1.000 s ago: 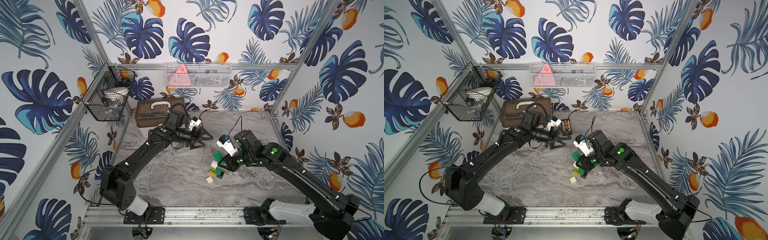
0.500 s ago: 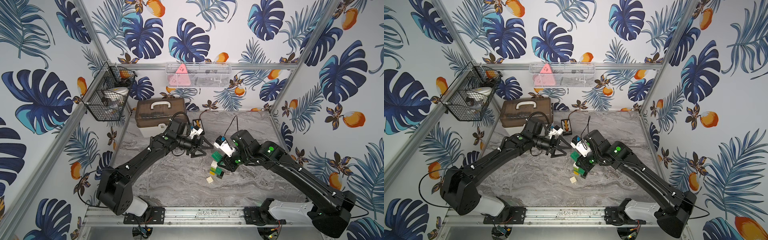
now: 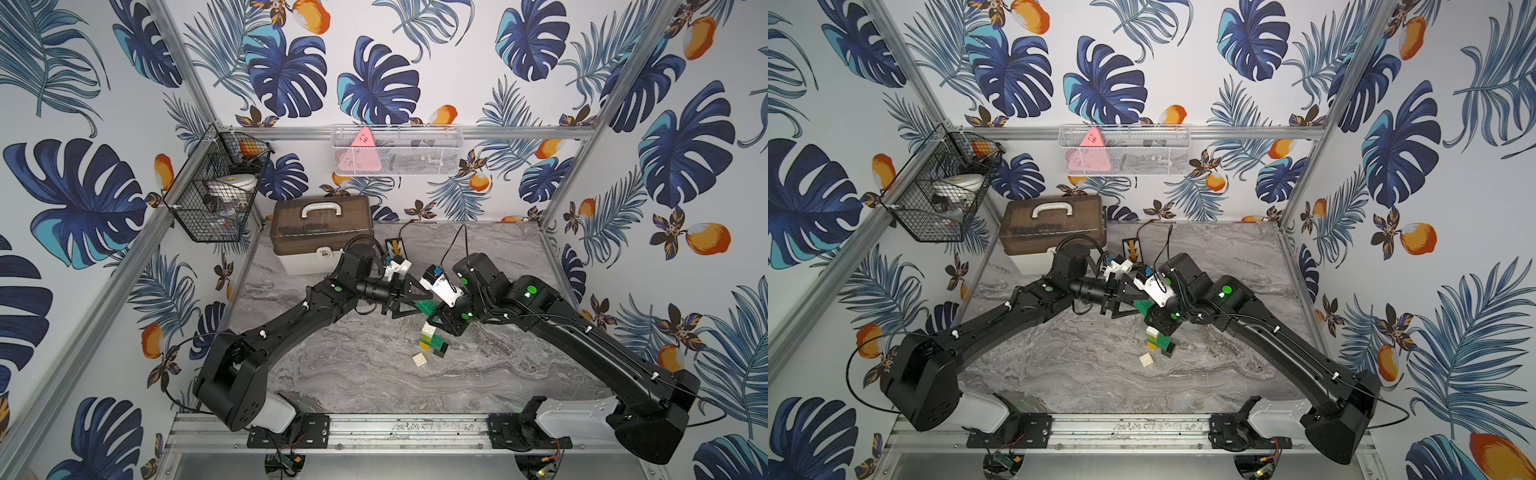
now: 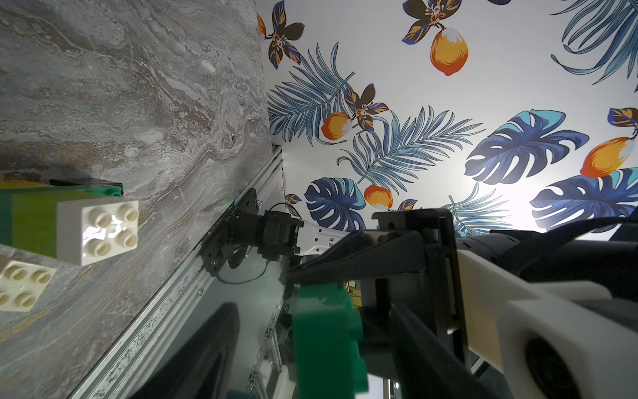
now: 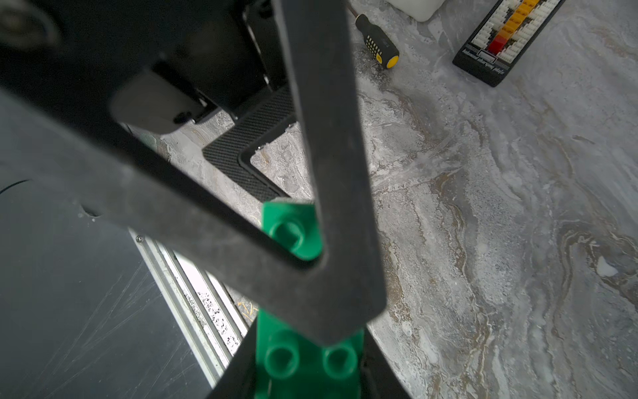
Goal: Assemble a giraffe with lego
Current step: Adjust the lego brick.
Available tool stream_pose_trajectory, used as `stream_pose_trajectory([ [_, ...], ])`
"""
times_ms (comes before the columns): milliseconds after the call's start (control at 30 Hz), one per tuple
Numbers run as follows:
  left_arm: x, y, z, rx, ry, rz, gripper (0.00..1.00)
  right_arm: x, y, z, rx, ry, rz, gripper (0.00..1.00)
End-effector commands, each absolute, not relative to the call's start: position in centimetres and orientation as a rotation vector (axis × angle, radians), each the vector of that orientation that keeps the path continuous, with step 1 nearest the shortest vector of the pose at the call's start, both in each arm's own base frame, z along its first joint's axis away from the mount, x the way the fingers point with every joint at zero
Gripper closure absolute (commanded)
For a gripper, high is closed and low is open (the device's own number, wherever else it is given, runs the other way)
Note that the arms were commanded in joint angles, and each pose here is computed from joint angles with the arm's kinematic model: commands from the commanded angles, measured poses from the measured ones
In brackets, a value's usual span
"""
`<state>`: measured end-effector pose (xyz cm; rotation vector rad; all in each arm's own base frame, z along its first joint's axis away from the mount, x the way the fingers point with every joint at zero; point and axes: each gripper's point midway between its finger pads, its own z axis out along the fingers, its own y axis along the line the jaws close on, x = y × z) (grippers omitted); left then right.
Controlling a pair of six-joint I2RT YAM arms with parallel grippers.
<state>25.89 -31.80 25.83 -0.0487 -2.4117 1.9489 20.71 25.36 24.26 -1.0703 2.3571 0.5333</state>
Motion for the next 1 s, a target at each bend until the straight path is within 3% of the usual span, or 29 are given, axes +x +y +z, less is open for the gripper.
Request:
stream_pose_trajectory([
  [0,25.53,-31.81,26.89,-0.081,-2.383,1.998,0.31,21.26,25.81,24.89,-1.081,2.315,0.525,0.83],
  [300,25.43,-31.71,26.43,-0.068,-2.386,1.985,0.48,21.12,25.67,24.49,-1.099,2.319,0.516,0.83],
  [433,25.5,-31.76,26.31,-0.053,-2.371,1.994,0.62,21.08,25.58,24.46,-1.092,2.32,0.516,0.83],
  [567,25.46,-31.75,26.26,-0.049,-2.369,1.995,0.65,20.97,25.63,24.59,-1.093,2.314,0.526,0.83],
  [767,25.37,-31.66,26.37,-0.049,-2.372,1.997,0.8,20.99,25.62,24.46,-1.093,2.321,0.523,0.82],
  [867,25.31,-31.61,26.38,-0.054,-2.378,1.994,0.97,21.25,25.59,24.44,-1.065,2.33,0.517,0.71],
  [967,25.47,-31.67,26.15,-0.053,-2.389,1.982,1.0,21.31,25.49,24.56,-1.03,2.337,0.523,0.46],
])
